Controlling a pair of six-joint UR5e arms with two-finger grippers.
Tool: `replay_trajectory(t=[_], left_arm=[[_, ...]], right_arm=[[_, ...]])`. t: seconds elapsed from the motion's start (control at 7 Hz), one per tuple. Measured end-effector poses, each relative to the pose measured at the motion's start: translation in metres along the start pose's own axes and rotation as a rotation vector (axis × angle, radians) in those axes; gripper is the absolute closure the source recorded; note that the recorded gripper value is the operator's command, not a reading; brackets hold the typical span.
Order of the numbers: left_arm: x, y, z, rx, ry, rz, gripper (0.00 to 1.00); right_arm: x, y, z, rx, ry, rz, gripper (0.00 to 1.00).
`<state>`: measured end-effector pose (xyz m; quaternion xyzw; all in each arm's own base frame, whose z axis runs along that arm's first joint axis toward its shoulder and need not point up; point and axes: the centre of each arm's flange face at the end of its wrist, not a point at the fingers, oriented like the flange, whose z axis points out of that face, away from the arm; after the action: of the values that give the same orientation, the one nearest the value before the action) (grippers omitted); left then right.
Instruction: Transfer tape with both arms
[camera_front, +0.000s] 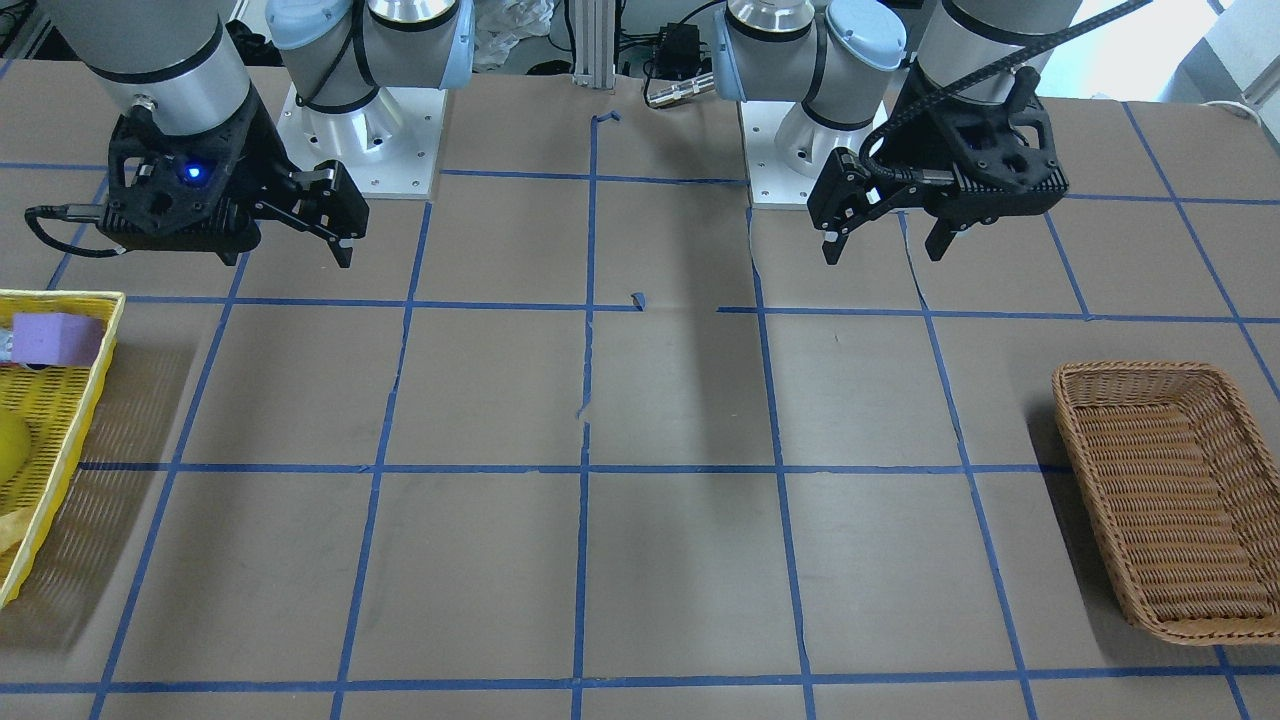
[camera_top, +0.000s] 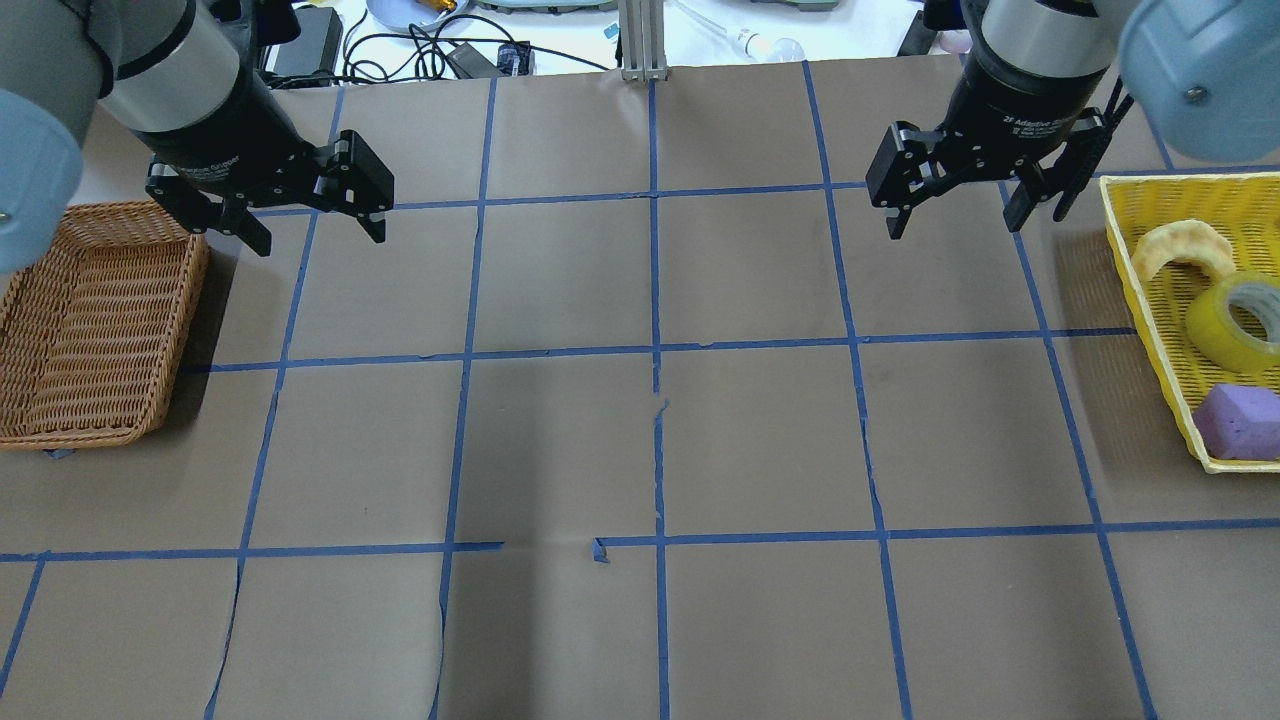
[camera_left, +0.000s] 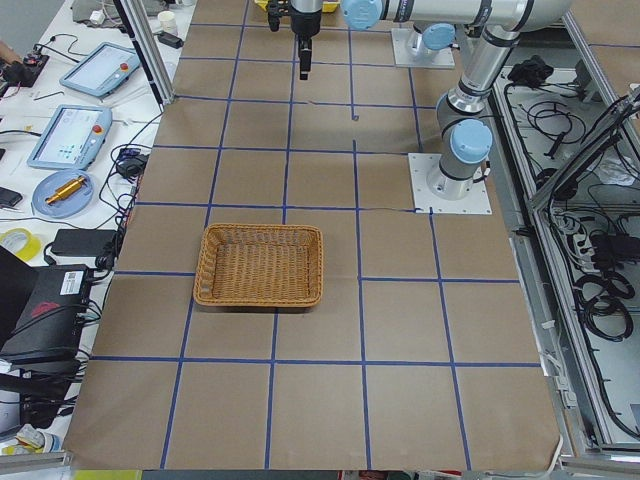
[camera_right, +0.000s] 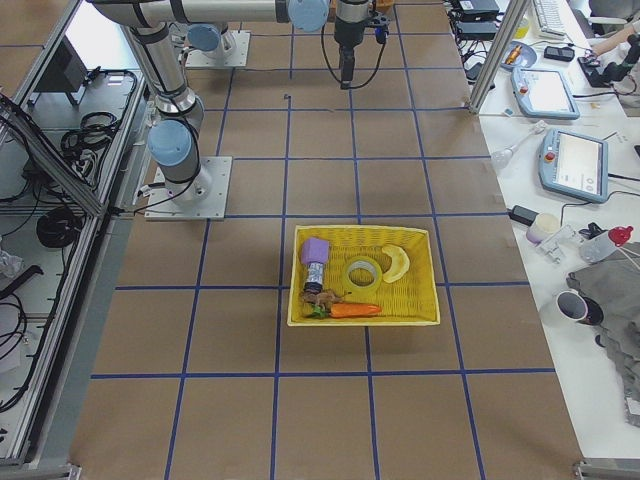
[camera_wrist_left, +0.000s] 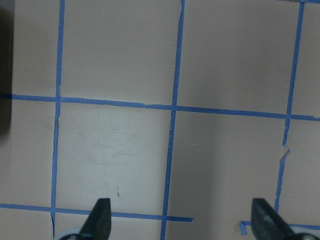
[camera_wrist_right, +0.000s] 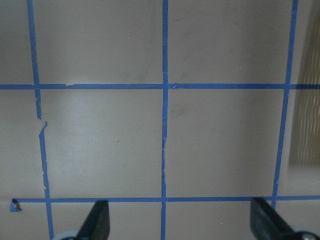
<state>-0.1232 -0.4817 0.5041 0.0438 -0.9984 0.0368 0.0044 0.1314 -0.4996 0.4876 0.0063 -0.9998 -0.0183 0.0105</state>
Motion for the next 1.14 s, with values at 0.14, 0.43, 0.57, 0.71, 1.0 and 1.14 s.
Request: replay_trajectory(t=[0.14, 0.43, 0.57, 0.71, 1.0, 1.14], left_arm=[[-0.0001, -0.0001, 0.0000, 0.000, 0.000, 0.000, 0.00], [-0.0003, -0.0002, -0.0003, 0.000, -0.001, 0.000, 0.00], [-0.0004, -0.0002, -0.0003, 0.000, -0.001, -0.001, 0.00], [-0.0004, -0.0002, -0.0004, 0.000, -0.001, -0.001, 0.00], [-0.0003, -0.0002, -0.0004, 0.000, -0.001, 0.000, 0.00], [-0.0002, -0.0002, -0.0004, 0.000, 0.000, -0.001, 0.00]], right_arm=[[0.0000, -0.0005, -0.0002, 0.004, 0.000, 0.000, 0.00], [-0.0001, -0.0002, -0.0001, 0.004, -0.001, 0.002, 0.00], [-0.0001, 0.0002, -0.0003, 0.003, -0.001, 0.003, 0.00], [0.0001, 0.0009, -0.0008, 0.003, 0.001, 0.005, 0.00], [0.0010, 0.0030, 0.0001, -0.003, 0.010, 0.008, 0.00], [0.0012, 0.0034, 0.0003, -0.004, 0.012, 0.005, 0.00]])
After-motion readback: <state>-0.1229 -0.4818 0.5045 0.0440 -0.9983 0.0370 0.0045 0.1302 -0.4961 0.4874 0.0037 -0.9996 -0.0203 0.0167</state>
